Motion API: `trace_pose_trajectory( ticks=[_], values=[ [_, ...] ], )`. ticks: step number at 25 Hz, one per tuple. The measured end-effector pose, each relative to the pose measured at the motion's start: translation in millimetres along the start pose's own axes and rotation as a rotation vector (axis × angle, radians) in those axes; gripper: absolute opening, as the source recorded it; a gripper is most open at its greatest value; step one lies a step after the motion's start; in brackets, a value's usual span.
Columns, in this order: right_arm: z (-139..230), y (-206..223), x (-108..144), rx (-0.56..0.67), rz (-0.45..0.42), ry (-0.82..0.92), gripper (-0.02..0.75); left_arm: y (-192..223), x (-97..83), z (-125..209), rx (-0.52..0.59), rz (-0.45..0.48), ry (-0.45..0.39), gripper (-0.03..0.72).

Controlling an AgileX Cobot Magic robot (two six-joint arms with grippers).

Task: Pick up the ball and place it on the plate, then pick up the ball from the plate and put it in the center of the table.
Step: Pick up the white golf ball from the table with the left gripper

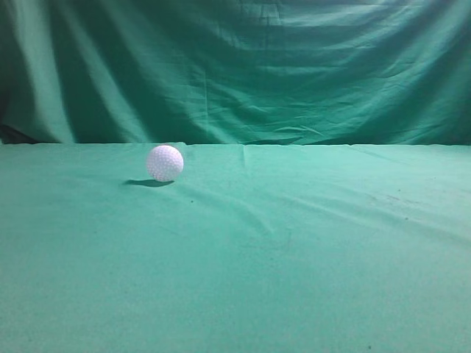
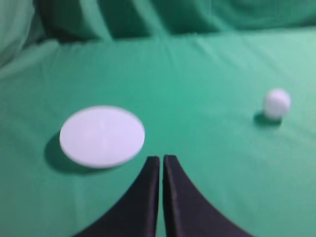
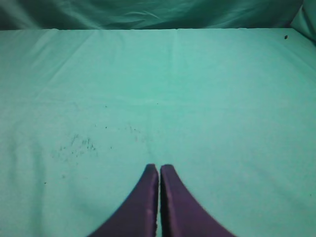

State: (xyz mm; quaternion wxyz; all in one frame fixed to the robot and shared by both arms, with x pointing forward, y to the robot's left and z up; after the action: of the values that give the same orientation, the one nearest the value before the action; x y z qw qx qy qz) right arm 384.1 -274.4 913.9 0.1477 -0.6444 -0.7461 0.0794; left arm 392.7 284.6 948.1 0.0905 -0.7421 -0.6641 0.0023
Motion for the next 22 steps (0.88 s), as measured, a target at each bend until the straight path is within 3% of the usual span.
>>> trace_pose_trajectory(
  ticks=[3, 7, 10, 12, 15, 20, 22],
  values=[
    [0.0, 0.0, 0.0, 0.000, 0.000, 0.000, 0.000, -1.3, 4.6, -21.6, -0.114, -0.022, -0.041, 0.000],
    [0.0, 0.0, 0.0, 0.000, 0.000, 0.000, 0.000, -2.9, 7.5, -32.1, -0.170, -0.035, -0.055, 0.000],
    [0.0, 0.0, 0.0, 0.000, 0.000, 0.000, 0.000, -8.2, 15.2, -53.1, -0.290, -0.050, -0.215, 0.000],
    [0.0, 0.0, 0.0, 0.000, 0.000, 0.000, 0.000, -11.1, 16.6, -62.0, -0.313, -0.036, -0.321, 0.000],
    [0.0, 0.0, 0.0, 0.000, 0.000, 0.000, 0.000, -18.1, 11.1, -84.8, -0.274, 0.009, -0.345, 0.000],
    [0.0, 0.0, 0.0, 0.000, 0.000, 0.000, 0.000, -10.5, -0.8, -104.5, -0.071, 0.068, -0.199, 0.000],
    [0.0, 0.0, 0.0, 0.000, 0.000, 0.000, 0.000, 0.4, -4.2, -104.9, 0.000, 0.089, -0.206, 0.000]
  ],
)
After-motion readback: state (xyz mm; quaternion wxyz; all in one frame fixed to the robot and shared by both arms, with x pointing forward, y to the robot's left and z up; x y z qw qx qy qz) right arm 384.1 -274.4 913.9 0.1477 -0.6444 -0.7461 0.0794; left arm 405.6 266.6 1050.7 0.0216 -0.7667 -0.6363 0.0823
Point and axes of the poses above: a point on each arm's last joint axis where the gripper is mounted, y pointing out along that axis toward the gripper, x along the wrist's bending axis when the last joint is at zero, z = x × y, the point moved 10 cm from there along y, pointing out along that axis toward the gripper, and after that the axes turned 8 degrees about y, right-handed, at the moved point
